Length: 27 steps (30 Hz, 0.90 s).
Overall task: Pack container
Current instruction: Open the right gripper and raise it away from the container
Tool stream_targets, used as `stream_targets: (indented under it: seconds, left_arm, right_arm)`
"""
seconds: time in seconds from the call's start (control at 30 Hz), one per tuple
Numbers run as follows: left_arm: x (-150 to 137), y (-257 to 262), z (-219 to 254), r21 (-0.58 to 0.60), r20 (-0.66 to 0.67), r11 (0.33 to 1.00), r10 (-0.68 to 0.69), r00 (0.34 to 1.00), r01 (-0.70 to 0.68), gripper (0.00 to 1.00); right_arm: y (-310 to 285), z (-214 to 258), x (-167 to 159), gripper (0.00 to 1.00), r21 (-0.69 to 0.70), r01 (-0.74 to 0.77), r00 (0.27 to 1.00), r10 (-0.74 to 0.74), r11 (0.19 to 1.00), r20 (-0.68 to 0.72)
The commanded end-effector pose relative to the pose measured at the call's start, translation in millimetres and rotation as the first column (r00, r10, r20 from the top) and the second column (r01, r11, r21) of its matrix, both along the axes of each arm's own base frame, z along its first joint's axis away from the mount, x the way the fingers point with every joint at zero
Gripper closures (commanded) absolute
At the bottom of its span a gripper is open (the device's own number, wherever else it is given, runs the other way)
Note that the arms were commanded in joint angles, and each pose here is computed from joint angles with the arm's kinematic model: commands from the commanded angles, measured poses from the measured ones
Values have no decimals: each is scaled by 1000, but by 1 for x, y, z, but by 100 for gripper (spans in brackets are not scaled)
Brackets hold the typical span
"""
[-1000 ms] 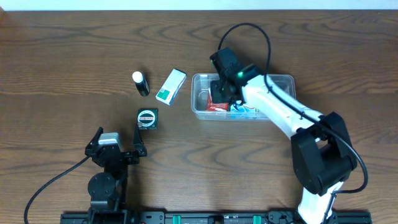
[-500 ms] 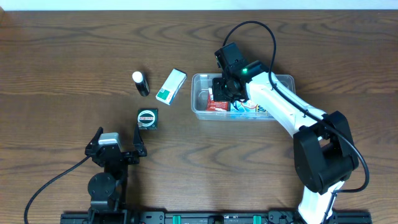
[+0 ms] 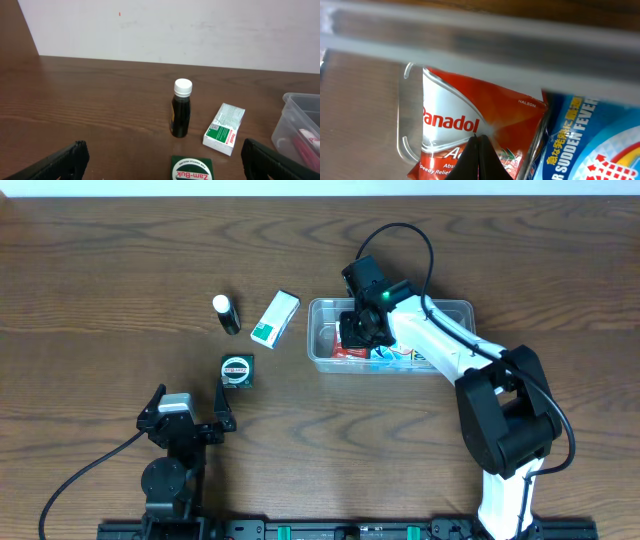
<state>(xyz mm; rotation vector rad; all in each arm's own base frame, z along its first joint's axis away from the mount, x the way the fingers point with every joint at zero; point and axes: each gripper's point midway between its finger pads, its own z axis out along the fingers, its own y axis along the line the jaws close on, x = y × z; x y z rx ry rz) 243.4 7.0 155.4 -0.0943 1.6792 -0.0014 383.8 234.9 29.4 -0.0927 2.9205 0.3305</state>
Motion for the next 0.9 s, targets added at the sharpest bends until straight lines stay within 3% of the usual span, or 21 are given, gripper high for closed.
stream_targets:
  seconds: [0.0,0.4,0.67,0.87]
  left_arm:
    - [0,2,-19,9,-44,1000,10,999,-10,2]
    - [0,2,-19,9,-45,1000,10,999,-10,2]
    - [0,2,-19,9,-44,1000,10,999,-10,2]
    - [0,2,-19,9,-44,1000,10,999,-10,2]
  right_arm:
    - [3,-5,0,99,-1,4,1000,-4,1000,-14]
    - [3,8,4,97,3,-9,1000,9,1000,-3]
    - [-16,137,41,82,-39,-69,975,75,997,209]
    - [-136,214,54,76,-256,215,925,-113,942,362]
